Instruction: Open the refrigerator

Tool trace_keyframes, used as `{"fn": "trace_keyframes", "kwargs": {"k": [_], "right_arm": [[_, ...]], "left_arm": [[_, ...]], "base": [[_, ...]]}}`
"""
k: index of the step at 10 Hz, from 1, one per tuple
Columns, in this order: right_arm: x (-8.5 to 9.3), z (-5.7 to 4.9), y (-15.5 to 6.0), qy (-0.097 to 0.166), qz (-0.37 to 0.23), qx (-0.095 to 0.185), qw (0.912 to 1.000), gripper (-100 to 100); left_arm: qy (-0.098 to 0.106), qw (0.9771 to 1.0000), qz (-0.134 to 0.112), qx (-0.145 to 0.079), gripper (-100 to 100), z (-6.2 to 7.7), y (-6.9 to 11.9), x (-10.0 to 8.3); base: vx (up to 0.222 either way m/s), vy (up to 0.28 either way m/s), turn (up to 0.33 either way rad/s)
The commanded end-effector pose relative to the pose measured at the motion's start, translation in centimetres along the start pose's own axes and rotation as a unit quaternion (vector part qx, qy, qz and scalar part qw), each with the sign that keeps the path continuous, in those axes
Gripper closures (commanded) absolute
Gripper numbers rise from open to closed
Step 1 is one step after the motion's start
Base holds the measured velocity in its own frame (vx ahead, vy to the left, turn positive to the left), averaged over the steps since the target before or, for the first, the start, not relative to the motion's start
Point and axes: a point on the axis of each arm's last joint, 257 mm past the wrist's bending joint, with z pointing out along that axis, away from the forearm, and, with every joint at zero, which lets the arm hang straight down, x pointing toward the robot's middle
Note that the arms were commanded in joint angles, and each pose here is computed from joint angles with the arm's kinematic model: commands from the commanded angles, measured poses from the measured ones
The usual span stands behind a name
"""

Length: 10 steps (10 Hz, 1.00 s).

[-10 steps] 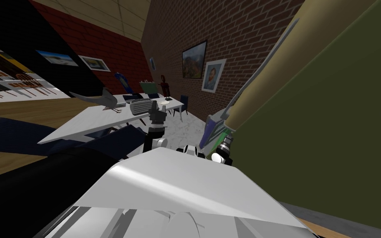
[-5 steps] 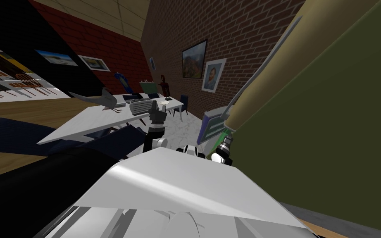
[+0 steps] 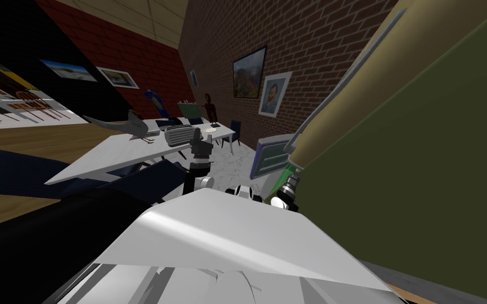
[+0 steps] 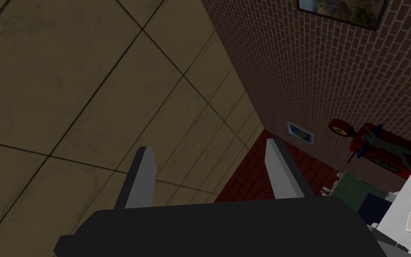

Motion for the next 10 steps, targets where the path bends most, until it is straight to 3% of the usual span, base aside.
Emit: {"fn": "trace_keyframes", "kwargs": {"k": [1, 10], "right_arm": [[-0.69, -0.56, 0.91, -0.006, 0.024, -0.011, 0.9996, -100], [-0.59, -0.81, 1.21, -0.004, 0.033, -0.014, 0.9994, -100]], "left_arm": [[0.0, 1.0, 0.0, 0.0, 0, 0.0, 0.0, 0.0], [0.0, 1.0, 0.0, 0.0, 0, 0.0, 0.0, 0.0]], "base": [[0.095, 0.031, -0.007], [0.013, 0.004, 0.011]]}}
